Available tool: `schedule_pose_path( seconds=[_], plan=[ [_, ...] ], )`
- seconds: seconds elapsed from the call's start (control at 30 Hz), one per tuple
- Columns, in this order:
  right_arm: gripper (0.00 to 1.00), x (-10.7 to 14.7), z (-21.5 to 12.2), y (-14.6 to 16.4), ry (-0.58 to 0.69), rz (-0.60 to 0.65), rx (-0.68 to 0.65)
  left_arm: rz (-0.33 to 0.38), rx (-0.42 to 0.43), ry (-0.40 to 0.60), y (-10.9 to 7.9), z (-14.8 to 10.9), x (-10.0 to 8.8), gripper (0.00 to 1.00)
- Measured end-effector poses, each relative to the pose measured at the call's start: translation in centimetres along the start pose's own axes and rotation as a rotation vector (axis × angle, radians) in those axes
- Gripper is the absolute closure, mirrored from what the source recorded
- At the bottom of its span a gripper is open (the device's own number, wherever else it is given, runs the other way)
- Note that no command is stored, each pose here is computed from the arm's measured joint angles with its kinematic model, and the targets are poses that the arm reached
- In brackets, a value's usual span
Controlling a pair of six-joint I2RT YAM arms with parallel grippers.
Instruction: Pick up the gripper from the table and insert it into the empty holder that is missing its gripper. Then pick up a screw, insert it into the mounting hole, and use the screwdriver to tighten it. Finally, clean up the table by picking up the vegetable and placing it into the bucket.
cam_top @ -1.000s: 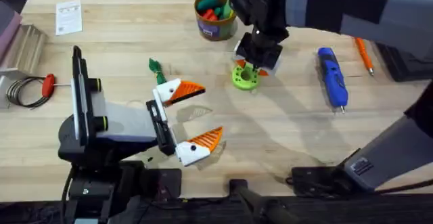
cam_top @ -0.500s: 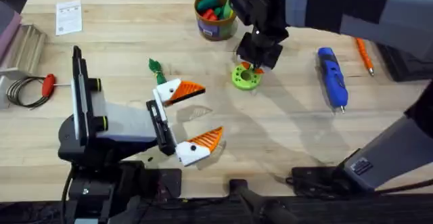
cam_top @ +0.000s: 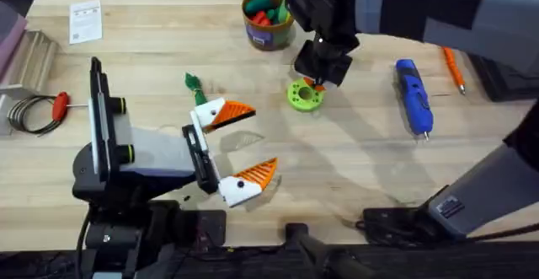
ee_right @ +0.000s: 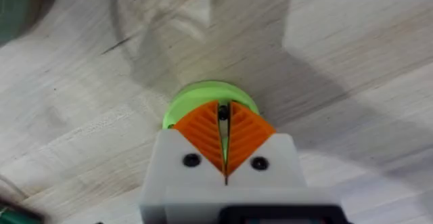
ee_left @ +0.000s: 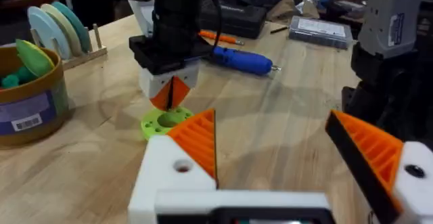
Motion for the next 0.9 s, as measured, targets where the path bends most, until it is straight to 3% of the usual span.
schedule_pose_path(
  seconds=[0.43, 0.7, 0.73, 0.9],
  plan=[
    [0.995, 0.2, -1.6, -1.5, 0.011, -0.016, 0.072, 0.000, 0.000, 0.000, 0.0, 0.0, 0.0, 0.015],
    [0.995, -3.0, -12.7, -1.0, -0.168, -0.218, -0.058, 0.000, 0.000, 0.000, 0.0, 0.0, 0.0, 0.015],
    [0.995, -3.4, -16.6, -1.3, -0.224, -0.338, -0.095, 0.000, 0.000, 0.000, 0.0, 0.0, 0.0, 0.015],
    [0.995, -2.5, -20.3, -0.9, -0.236, -0.572, -0.187, 0.000, 0.000, 0.000, 0.0, 0.0, 0.0, 0.015]
  ],
)
Point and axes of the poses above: each hand's point on the last joint's axis, 136 mm out from that joint toward the fingers, its own z axis out along the fingers, its own y axis along the line the jaws close on, x = y × z, the point moved 3 cm from there along -z, back along the fingers, and after that the axes turned 12 degrees about -z, right-handed, at the moved point
